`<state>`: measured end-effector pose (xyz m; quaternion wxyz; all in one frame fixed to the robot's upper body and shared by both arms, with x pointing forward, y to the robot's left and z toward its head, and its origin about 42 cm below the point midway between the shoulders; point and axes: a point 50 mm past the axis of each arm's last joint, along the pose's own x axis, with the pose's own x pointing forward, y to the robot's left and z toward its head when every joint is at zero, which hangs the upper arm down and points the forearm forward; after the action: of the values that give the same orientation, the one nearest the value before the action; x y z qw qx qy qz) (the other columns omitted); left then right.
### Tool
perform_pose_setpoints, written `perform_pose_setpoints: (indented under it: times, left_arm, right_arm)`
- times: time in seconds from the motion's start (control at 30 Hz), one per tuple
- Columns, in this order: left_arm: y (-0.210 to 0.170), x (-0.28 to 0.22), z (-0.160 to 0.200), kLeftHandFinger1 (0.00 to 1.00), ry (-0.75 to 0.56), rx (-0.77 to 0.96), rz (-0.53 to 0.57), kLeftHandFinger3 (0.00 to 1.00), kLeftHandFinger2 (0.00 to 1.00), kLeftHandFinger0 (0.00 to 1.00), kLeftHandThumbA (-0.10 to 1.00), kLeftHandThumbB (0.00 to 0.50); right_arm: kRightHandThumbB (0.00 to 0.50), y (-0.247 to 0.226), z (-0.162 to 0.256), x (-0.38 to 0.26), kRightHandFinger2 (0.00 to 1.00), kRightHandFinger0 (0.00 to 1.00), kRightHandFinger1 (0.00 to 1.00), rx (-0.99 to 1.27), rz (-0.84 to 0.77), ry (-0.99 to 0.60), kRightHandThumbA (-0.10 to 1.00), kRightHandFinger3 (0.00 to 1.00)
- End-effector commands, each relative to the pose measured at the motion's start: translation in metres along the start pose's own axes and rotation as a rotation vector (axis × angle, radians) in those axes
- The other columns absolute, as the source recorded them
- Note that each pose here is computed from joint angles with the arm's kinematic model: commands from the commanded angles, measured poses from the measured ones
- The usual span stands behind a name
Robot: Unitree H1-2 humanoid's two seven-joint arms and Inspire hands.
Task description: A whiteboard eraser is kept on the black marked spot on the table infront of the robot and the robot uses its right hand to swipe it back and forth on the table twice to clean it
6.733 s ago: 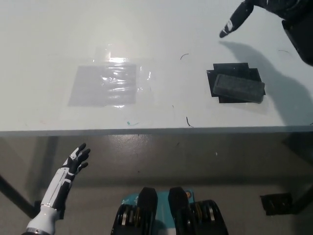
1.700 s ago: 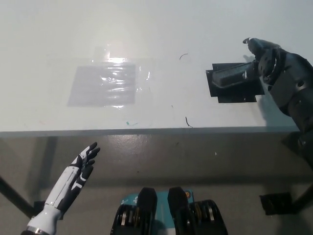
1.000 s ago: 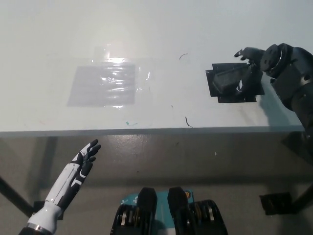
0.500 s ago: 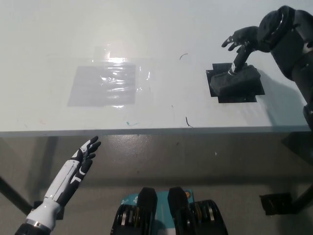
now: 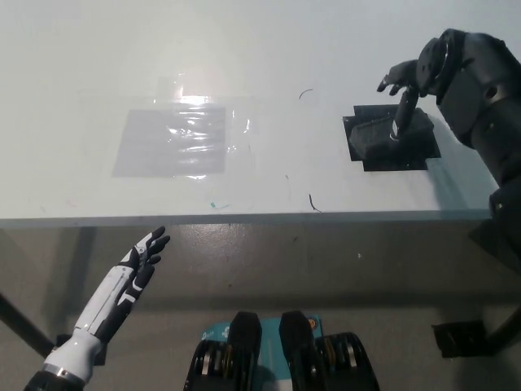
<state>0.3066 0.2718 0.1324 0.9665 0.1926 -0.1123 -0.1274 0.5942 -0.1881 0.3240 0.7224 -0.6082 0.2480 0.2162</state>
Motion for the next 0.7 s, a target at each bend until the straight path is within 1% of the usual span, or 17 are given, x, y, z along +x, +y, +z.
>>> perform_pose_setpoints:
  times: [0.0,0.03,0.07,0.1,0.17,0.23,0.3,0.33,0.37,0.4,0.57,0.63,0.67]
  left_arm:
    - [0.013,0.005,0.008,1.00,-0.046,0.023,-0.007,1.00,1.00,1.00,1.00,0.448]
    - [0.013,0.005,0.008,1.00,-0.046,0.021,-0.009,1.00,1.00,1.00,1.00,0.447]
    - [0.013,0.005,0.009,1.00,-0.048,0.022,-0.008,1.00,1.00,1.00,1.00,0.446]
    - [0.012,0.005,0.009,1.00,-0.050,0.023,-0.008,1.00,1.00,1.00,1.00,0.446]
    - [0.011,0.004,0.009,1.00,-0.047,0.020,-0.011,1.00,1.00,1.00,1.00,0.449]
    - [0.009,0.004,0.008,1.00,-0.048,0.018,-0.017,1.00,1.00,1.00,1.00,0.449]
    - [0.008,0.004,0.008,1.00,-0.049,0.014,-0.020,1.00,1.00,1.00,1.00,0.451]
    - [0.008,0.004,0.008,1.00,-0.050,0.013,-0.022,1.00,1.00,1.00,1.00,0.455]
    - [0.008,0.004,0.008,1.00,-0.049,0.013,-0.022,1.00,1.00,1.00,1.00,0.455]
    - [0.008,0.004,0.008,1.00,-0.049,0.013,-0.023,1.00,1.00,1.00,1.00,0.454]
    - [0.007,0.005,0.010,1.00,-0.053,0.020,-0.025,1.00,1.00,1.00,1.00,0.455]
    - [0.007,0.006,0.010,1.00,-0.048,0.018,-0.025,1.00,1.00,1.00,1.00,0.471]
    - [0.007,0.006,0.010,1.00,-0.047,0.017,-0.024,1.00,1.00,1.00,1.00,0.470]
  right_arm:
    - [0.407,-0.017,0.009,-0.008,1.00,1.00,1.00,-0.065,-0.137,0.003,0.83,1.00]
    - [0.441,-0.016,0.009,-0.007,1.00,1.00,1.00,-0.055,-0.144,0.006,0.79,1.00]
    - [0.490,-0.013,0.009,-0.005,1.00,1.00,1.00,-0.063,-0.156,0.011,0.75,1.00]
    - [0.500,-0.011,0.009,-0.004,1.00,1.00,1.00,-0.080,-0.164,0.015,0.74,1.00]
    - [0.500,0.000,0.008,0.003,1.00,1.00,1.00,-0.120,-0.180,0.004,0.69,1.00]
    - [0.500,0.012,0.006,0.010,1.00,1.00,1.00,-0.167,-0.188,-0.004,0.69,1.00]
    - [0.500,0.020,0.004,0.014,1.00,1.00,1.00,-0.134,-0.179,-0.006,0.67,1.00]
    - [0.500,0.025,0.005,0.016,1.00,1.00,1.00,-0.119,-0.174,-0.010,0.67,1.00]
    - [0.500,0.029,0.006,0.018,1.00,1.00,1.00,-0.137,-0.178,-0.015,0.72,1.00]
    - [0.500,0.031,0.006,0.019,1.00,1.00,1.00,-0.159,-0.181,-0.020,0.74,1.00]
    - [0.500,0.040,0.008,0.022,1.00,1.00,1.00,-0.116,-0.173,-0.038,0.72,1.00]
    - [0.500,0.042,0.009,0.024,1.00,1.00,1.00,-0.119,-0.171,-0.039,0.72,1.00]
    - [0.500,0.044,0.009,0.024,1.00,1.00,1.00,-0.111,-0.167,-0.044,0.70,1.00]
